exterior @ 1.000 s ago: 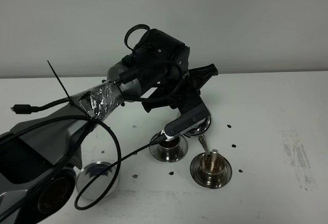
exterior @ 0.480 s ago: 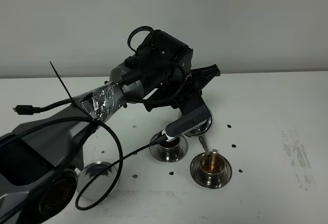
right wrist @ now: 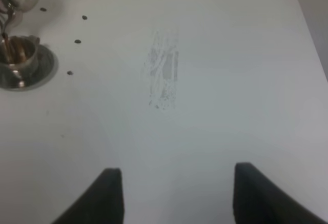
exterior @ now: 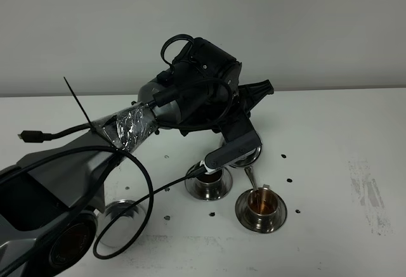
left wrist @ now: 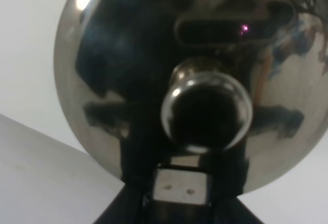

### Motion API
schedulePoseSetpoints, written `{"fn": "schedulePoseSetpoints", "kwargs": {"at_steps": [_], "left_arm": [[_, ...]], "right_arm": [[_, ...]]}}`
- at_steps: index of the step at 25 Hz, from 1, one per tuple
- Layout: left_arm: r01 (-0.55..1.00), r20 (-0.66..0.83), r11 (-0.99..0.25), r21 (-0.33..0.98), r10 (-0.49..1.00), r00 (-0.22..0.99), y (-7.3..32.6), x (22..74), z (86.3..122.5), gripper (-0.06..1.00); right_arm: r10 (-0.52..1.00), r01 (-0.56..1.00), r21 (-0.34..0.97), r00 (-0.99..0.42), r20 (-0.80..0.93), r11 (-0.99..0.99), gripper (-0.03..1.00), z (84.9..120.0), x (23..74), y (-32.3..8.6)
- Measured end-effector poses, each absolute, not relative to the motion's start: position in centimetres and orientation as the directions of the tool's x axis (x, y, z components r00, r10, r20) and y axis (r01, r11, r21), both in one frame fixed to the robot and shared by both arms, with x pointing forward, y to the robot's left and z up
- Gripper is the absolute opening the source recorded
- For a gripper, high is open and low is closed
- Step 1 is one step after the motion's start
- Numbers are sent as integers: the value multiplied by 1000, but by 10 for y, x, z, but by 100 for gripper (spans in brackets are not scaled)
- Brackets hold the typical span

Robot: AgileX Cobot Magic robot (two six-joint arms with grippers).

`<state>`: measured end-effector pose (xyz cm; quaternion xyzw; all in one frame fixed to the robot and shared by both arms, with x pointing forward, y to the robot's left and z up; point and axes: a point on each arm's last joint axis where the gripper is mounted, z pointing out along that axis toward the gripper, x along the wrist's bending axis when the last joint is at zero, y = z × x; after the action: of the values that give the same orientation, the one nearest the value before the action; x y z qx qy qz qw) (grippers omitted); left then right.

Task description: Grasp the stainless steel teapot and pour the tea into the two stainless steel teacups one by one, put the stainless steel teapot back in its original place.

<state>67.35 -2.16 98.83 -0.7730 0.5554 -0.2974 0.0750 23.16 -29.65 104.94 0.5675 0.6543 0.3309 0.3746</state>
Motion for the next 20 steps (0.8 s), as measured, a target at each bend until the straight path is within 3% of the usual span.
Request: {"fn": "schedulePoseSetpoints", "kwargs": {"at_steps": [20], "left_arm": [[-814, 381, -360, -456, -905, 187, -28, 670, 989, 26]], "right_arm": [[990, 495, 857, -72, -121, 140, 49, 1049, 232, -297]]}}
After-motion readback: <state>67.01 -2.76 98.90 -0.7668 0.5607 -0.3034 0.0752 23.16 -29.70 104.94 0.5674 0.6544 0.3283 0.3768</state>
